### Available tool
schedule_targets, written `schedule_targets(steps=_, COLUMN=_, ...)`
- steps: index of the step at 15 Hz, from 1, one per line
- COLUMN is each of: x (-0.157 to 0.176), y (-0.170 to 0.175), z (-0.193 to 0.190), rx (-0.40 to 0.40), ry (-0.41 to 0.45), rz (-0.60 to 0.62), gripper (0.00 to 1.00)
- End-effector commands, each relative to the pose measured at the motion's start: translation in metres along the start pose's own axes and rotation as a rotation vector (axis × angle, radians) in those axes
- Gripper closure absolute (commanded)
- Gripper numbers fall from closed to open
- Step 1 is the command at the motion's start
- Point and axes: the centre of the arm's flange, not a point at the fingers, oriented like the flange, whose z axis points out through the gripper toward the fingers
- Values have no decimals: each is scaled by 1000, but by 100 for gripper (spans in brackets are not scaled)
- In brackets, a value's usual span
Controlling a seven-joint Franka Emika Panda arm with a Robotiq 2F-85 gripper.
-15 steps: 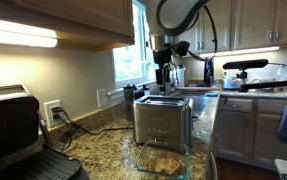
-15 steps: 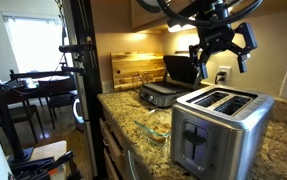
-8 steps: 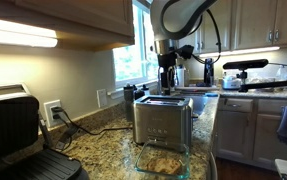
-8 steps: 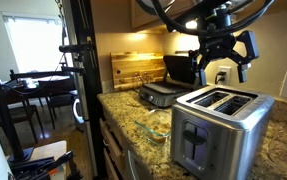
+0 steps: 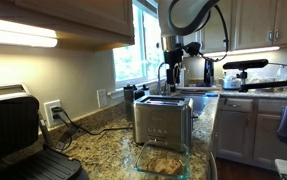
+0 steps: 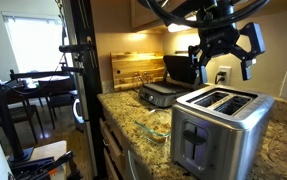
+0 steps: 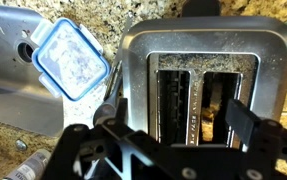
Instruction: Put one slice of bread in the bread toaster then push the lever down
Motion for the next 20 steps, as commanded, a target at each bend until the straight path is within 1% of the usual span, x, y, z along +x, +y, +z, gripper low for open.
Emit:
schedule_targets(steps=1, x=-34, y=0, z=-9, rx=18, ry=17, rz=-2, gripper=0)
schedule_targets(steps=6, x=-49, y=-4, z=-13, rx=19, ry=11, rz=4, gripper=0)
schedule_targets(steps=20, x=-85, y=-6, z=-5, rx=44, ry=-15, rz=26, gripper=0)
